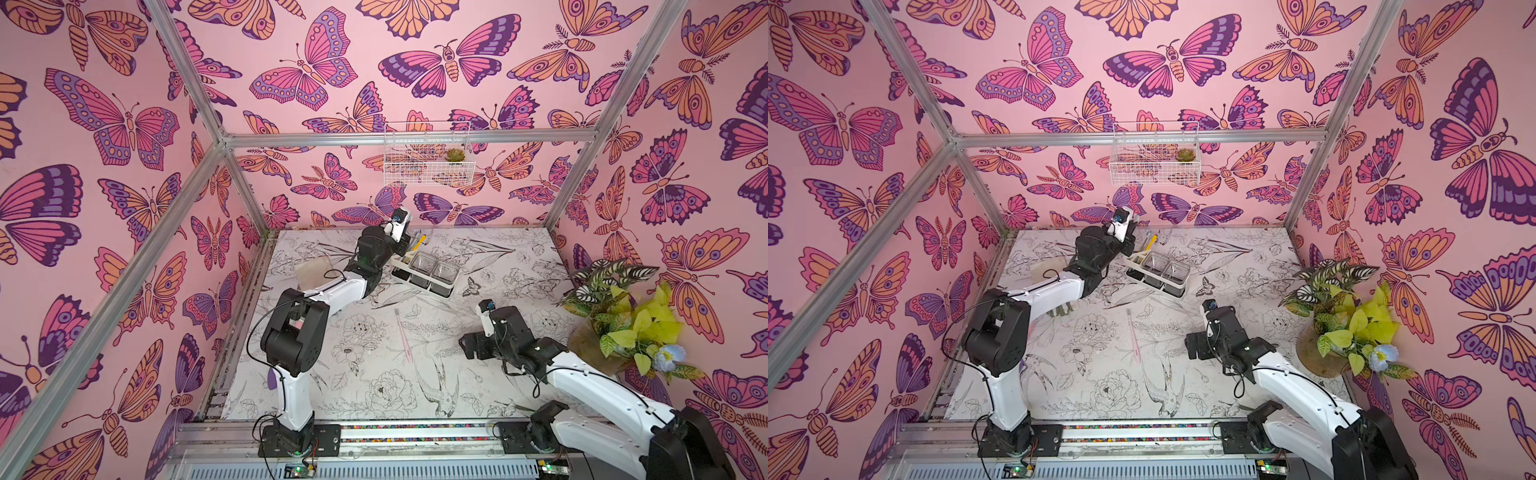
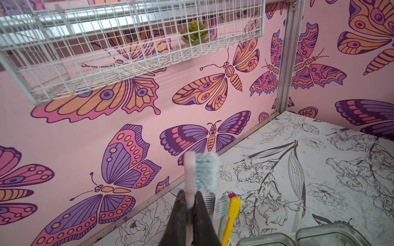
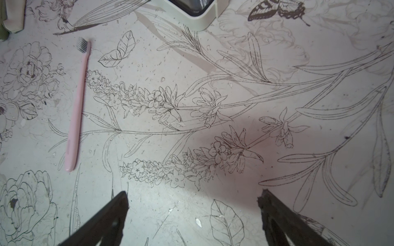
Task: Place the toothbrush into the toothbrush holder
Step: Place the toothbrush in the toothbrush holder.
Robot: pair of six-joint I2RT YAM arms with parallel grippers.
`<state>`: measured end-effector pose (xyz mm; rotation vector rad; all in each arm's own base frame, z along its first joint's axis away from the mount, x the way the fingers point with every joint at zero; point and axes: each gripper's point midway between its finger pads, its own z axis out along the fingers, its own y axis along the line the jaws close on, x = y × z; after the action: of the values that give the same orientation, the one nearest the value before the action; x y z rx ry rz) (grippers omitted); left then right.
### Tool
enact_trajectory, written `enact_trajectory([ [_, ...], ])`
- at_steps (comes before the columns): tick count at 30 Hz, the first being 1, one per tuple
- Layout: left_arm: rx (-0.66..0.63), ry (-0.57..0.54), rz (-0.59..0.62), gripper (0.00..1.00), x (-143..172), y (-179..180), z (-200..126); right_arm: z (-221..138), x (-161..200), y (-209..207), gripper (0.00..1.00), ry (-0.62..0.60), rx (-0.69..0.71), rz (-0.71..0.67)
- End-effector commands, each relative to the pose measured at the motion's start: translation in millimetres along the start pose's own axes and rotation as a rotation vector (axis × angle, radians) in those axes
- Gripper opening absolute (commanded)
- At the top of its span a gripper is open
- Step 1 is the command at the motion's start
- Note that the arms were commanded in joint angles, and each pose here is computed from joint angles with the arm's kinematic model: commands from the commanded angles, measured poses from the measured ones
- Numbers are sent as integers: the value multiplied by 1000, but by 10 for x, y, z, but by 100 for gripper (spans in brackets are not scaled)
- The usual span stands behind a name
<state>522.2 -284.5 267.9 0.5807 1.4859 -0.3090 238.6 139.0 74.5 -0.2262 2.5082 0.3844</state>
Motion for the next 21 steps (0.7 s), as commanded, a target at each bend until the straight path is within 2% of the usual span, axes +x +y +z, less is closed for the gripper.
enact_trajectory([
  [1, -4, -68, -47, 0, -117, 117, 51, -57, -196, 64, 97, -41, -20, -7],
  [9, 20, -31, -97, 0, 119, 93, 100, -33, -199, 38, 97, -36, -11, 3],
  [21, 30, 28, -130, 0, 370, 8, -57, 7, -204, 14, 97, -28, -1, 8],
])
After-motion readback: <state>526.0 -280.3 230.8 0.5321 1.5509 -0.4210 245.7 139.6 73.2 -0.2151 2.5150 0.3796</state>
